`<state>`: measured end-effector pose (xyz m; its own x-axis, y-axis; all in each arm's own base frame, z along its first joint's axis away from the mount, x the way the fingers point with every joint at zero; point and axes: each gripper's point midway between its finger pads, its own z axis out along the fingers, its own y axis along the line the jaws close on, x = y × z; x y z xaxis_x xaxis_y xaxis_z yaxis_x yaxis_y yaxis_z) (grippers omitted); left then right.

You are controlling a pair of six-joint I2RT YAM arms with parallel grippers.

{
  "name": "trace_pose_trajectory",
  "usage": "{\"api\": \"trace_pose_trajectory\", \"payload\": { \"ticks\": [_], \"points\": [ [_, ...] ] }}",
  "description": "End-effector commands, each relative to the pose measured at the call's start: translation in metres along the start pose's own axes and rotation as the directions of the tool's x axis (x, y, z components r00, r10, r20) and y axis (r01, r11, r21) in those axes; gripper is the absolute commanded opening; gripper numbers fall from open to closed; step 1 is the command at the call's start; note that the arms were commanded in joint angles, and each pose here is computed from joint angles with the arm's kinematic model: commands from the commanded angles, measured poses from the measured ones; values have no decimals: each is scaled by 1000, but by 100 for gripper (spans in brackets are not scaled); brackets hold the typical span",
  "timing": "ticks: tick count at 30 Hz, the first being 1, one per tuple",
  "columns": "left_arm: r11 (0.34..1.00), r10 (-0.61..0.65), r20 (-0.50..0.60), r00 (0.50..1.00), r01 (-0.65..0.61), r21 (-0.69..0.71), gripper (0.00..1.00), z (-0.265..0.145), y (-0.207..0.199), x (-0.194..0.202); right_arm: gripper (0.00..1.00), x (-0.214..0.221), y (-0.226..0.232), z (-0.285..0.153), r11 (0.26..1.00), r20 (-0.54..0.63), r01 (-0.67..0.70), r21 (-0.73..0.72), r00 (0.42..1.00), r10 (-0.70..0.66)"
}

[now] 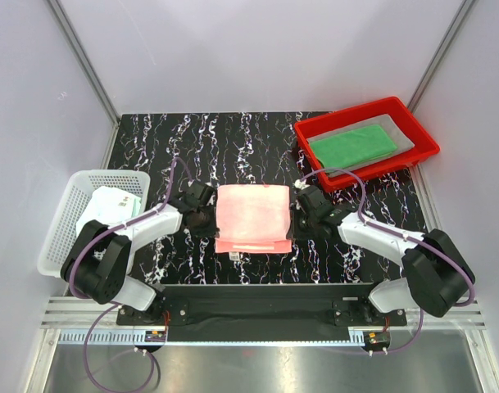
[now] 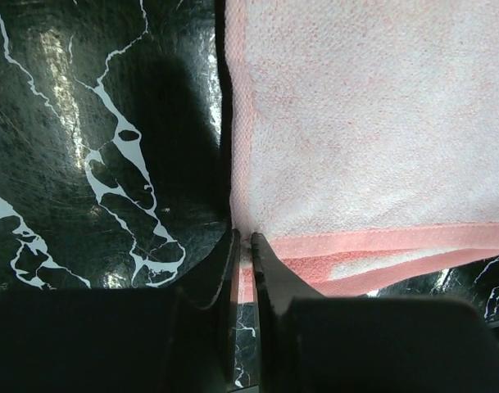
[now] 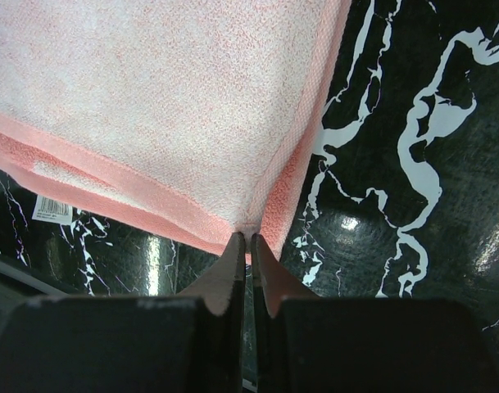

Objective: Fold and stack the towels
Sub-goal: Fold the towel

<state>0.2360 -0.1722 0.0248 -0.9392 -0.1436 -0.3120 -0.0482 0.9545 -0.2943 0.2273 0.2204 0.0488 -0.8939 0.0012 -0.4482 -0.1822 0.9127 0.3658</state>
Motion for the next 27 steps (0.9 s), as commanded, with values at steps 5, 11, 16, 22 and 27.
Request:
{"api": "trace_pose_trajectory", "payload": {
  "ticks": [5, 11, 16, 22, 27],
  "points": [
    [999, 26, 60, 998, -28, 42, 6, -13, -16, -21, 0, -9, 6, 2, 1000, 20, 4, -21, 1000, -4],
    [999, 29, 55, 998, -31, 44, 0, -15, -17, -21, 0, -11, 6, 2, 1000, 22, 5, -13, 1000, -5],
    [998, 19, 71, 997, -24, 63, 0, -33, -27, -30, 0, -29, 7, -11, 999, 48, 36, 32, 998, -37],
    [985, 3, 118, 993, -23, 172, 0, -84, -52, -41, 0, -45, 16, -39, 997, 79, 67, 31, 994, -69],
    [971, -16, 54, 998, 3, 240, 0, -75, -51, -7, 0, -28, 15, -40, 999, 110, -11, -34, 994, 15]
  ]
}}
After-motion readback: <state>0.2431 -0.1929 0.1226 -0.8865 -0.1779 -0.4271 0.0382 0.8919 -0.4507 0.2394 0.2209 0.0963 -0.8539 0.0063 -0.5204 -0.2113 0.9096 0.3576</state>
